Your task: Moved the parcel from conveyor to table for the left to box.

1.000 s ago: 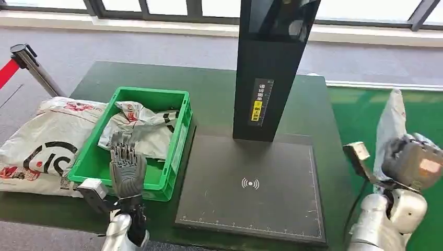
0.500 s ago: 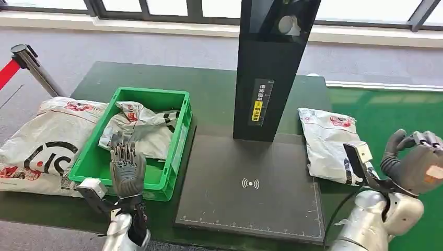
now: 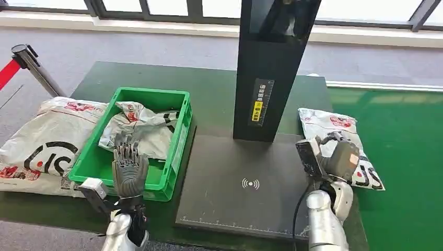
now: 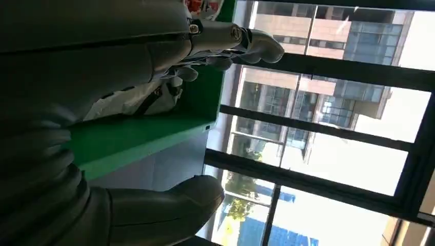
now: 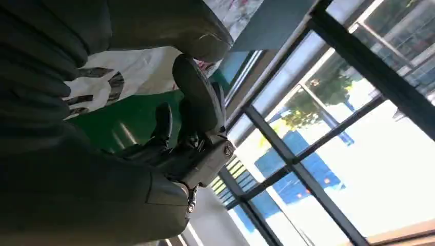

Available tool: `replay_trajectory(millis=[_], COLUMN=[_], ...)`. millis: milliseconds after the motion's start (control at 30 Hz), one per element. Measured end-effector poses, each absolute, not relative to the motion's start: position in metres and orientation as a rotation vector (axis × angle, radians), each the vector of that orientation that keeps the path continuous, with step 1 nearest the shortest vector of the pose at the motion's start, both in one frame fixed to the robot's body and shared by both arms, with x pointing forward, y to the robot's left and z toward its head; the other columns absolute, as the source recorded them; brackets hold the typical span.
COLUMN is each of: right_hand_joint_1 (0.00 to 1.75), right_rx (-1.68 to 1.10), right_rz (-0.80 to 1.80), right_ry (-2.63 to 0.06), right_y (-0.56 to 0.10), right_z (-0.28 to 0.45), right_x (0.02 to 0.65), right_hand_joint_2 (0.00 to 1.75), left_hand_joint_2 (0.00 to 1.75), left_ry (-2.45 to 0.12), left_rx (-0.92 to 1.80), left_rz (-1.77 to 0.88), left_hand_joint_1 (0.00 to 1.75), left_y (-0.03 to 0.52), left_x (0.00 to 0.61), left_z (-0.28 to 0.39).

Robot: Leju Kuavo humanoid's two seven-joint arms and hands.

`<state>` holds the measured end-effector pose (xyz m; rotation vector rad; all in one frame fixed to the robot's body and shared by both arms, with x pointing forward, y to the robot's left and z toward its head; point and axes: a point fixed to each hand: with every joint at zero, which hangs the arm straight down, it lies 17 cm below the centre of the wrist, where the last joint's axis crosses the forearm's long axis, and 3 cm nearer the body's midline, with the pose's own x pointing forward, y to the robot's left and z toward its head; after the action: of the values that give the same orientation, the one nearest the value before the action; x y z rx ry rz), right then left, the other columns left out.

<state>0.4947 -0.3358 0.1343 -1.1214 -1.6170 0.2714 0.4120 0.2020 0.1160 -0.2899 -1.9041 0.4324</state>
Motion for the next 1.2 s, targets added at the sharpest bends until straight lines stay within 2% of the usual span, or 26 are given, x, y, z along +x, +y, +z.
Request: replay_trajectory(millis=[367,700,800,900,933,1067,1200], right_hand_joint_1=[0.0,0.0,0.0,0.0,0.0,0.0,0.0], right_rx=[-1.158,-1.154,-1.023,-0.719,-0.627,-0.424,-0.391], right_rz=[0.179,0.142,0.136,0.215,0.244,0.3,0.342], right_ry=[-1.315,-1.199,-1.158,-1.113,-1.112,-1.128,-1.108], right_y=[-0.447,-0.474,-0.467,-0.425,-0.408,-0.37,-0.362], right_z=[0.065,0.045,0.022,-0.021,-0.03,-0.039,-0.042], right_x=[0.495,0.487,0.491,0.497,0.498,0.501,0.502], right_hand_joint_2=[0.0,0.0,0.0,0.0,1.75,1.75,1.75], left_hand_joint_2=[1.75,1.75,1.75,1.75,1.75,1.75,1.75], left_ry=[-1.881,-1.877,-1.877,-1.878,-1.879,-1.882,-1.882], left_rx=[-0.28,-0.286,-0.287,-0.291,-0.294,-0.307,-0.306], left_rz=[0.441,0.439,0.438,0.435,0.432,0.419,0.414], left_hand_joint_1=[0.0,0.0,0.0,0.0,0.0,0.0,0.0], left_y=[0.2,0.198,0.197,0.196,0.196,0.193,0.192], left_x=[0.415,0.417,0.417,0.417,0.417,0.416,0.416], left_z=[0.109,0.108,0.108,0.109,0.109,0.11,0.11])
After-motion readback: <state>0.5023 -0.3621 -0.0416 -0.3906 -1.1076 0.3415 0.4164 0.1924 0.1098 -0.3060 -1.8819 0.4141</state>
